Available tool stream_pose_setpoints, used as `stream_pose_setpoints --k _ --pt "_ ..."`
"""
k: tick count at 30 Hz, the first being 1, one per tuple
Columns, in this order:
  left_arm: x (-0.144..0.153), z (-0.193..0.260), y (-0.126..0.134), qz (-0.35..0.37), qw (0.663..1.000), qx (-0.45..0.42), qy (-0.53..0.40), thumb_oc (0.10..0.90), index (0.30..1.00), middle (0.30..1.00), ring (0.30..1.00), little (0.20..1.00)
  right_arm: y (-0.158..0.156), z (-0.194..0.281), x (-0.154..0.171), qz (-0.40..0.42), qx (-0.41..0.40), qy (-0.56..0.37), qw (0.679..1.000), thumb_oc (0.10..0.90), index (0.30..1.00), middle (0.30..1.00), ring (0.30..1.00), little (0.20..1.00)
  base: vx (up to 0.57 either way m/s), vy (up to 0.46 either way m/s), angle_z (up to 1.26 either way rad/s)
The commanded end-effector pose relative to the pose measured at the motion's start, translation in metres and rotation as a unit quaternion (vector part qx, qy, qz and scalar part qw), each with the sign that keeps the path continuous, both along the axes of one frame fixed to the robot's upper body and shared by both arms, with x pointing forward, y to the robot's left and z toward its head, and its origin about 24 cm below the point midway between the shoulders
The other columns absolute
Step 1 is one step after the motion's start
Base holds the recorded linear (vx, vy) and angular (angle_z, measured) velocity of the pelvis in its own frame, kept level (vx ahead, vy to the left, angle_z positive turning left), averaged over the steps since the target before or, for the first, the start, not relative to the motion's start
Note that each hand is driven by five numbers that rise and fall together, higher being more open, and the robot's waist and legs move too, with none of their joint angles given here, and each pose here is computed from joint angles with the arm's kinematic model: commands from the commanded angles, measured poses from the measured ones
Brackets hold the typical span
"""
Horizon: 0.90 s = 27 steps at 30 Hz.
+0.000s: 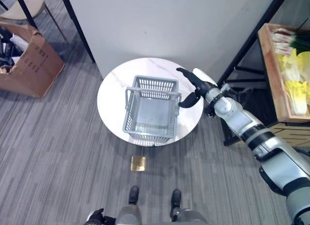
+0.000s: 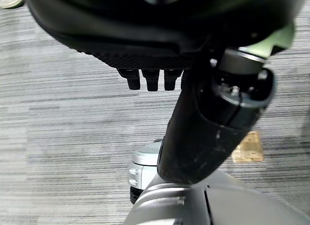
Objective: Get the vegetables into the basket
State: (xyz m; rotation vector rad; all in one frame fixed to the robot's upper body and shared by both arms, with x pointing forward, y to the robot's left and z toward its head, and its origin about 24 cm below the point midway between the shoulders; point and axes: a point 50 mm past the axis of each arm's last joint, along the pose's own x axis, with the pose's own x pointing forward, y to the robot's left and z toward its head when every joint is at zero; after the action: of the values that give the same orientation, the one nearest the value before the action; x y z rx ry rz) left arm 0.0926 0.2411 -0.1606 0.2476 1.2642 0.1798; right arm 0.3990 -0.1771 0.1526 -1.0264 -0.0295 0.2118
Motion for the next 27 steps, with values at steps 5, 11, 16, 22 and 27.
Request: stream_pose_setpoints --k 5,11,16,22,27 --pt "-0.003 -0.001 0.002 -0.009 1.000 -0.007 0.014 0.900 1.000 1.000 1.000 1.000 -0.007 0.068 0.024 -0.065 -0.062 -0.082 0.993 0.900 1.000 1.000 1.000 1.000 -0.02 0.022 0.26" --pt "-0.003 -0.001 -0.001 0.003 1.000 -0.012 0.014 0.900 1.000 1.000 1.000 1.000 -0.011 0.070 0.030 -0.105 -0.106 -0.073 0.986 0.900 1.000 1.000 1.000 1.000 0.01 0.014 0.11" --pt "0.003 0.000 -0.001 -0.004 1.000 -0.009 0.009 0.900 1.000 1.000 1.000 1.000 0.005 0.075 0.032 -0.088 -0.099 -0.083 0.988 0.900 1.000 1.000 1.000 1.000 0.01 0.008 0.03" --pt "0.006 0.001 0.000 -0.013 1.000 -0.006 0.008 0.900 1.000 1.000 1.000 1.000 0.010 0.078 0.032 -0.086 -0.096 -0.088 0.988 0.900 1.000 1.000 1.000 1.000 0.00 0.004 0.02" --pt "0.006 0.001 0.001 -0.006 1.000 -0.007 0.008 0.900 1.000 1.000 1.000 1.000 0.013 0.080 0.033 -0.085 -0.089 -0.092 0.988 0.900 1.000 1.000 1.000 1.000 0.00 0.000 0.00"
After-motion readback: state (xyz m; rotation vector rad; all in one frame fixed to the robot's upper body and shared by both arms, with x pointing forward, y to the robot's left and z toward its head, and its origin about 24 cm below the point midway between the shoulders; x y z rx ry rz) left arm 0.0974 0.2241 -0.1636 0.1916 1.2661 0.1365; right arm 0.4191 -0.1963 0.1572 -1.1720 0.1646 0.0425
